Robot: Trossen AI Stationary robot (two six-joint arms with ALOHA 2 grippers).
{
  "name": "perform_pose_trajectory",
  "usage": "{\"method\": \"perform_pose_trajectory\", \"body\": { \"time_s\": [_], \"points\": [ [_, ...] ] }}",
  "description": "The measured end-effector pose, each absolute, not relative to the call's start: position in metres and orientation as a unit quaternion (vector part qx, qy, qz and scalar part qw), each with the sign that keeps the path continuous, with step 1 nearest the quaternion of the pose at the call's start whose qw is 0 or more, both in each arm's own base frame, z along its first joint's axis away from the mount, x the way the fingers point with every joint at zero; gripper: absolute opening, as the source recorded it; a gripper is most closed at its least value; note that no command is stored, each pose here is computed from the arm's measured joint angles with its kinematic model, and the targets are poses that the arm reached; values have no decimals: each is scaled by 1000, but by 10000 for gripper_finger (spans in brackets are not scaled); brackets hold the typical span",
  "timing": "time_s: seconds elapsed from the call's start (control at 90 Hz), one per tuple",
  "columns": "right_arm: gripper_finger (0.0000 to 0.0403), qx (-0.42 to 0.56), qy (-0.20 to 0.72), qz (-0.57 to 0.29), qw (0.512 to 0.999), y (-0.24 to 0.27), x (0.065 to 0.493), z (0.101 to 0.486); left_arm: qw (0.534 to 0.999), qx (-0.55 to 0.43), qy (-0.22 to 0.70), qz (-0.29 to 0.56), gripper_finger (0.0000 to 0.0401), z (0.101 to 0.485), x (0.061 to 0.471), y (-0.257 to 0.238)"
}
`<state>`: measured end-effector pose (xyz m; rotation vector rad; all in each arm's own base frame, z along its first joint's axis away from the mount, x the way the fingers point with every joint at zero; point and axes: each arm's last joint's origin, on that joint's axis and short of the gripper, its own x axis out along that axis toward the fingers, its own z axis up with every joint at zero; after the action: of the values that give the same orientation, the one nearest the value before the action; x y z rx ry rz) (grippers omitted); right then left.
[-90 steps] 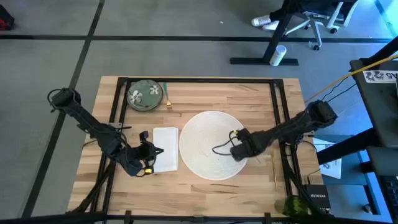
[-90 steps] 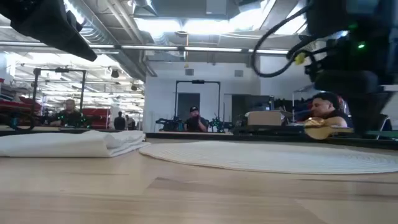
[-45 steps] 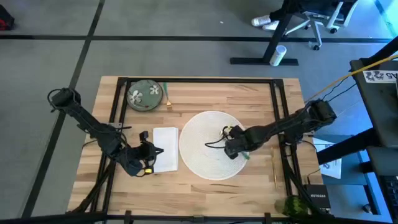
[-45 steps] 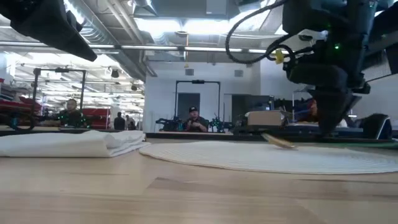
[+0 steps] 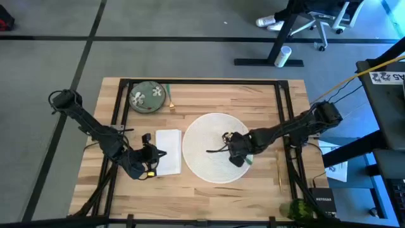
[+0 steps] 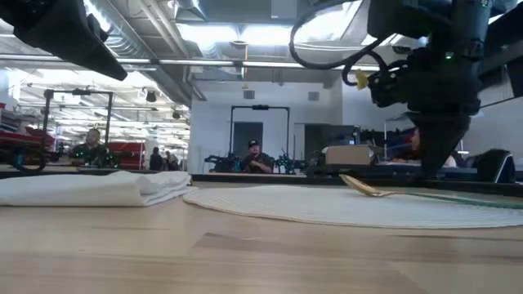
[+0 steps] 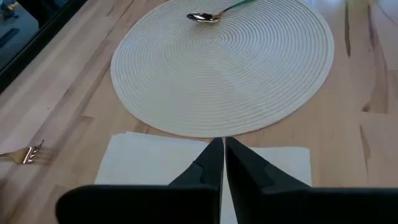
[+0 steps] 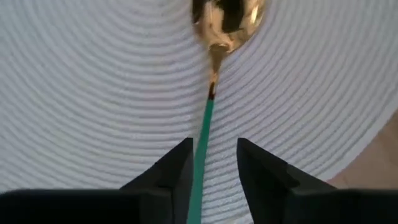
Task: Set table place
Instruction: Put the green spoon on the right of the white table mat
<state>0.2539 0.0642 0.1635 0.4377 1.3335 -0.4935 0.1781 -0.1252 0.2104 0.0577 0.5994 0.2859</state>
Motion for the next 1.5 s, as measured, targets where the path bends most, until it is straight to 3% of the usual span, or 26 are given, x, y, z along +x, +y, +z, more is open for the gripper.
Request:
{"method": "perform_pose_trajectory", "body": {
  "time_s": [0.256,0.889,1.156,1.5],
  "points": [
    [101,182,576,-203,770,65,262,165,945,27,294,141,0,210,178,-125],
    [81,184,610,-198,745,49,274,141,942,21,300,148,0,209,177,-124],
    [7,201,598,-235,739,46,274,141,942,11,300,153,0,209,176,-124],
    [2,223,596,-297,712,44,267,140,942,5,299,155,0,209,176,-123]
  ]
}}
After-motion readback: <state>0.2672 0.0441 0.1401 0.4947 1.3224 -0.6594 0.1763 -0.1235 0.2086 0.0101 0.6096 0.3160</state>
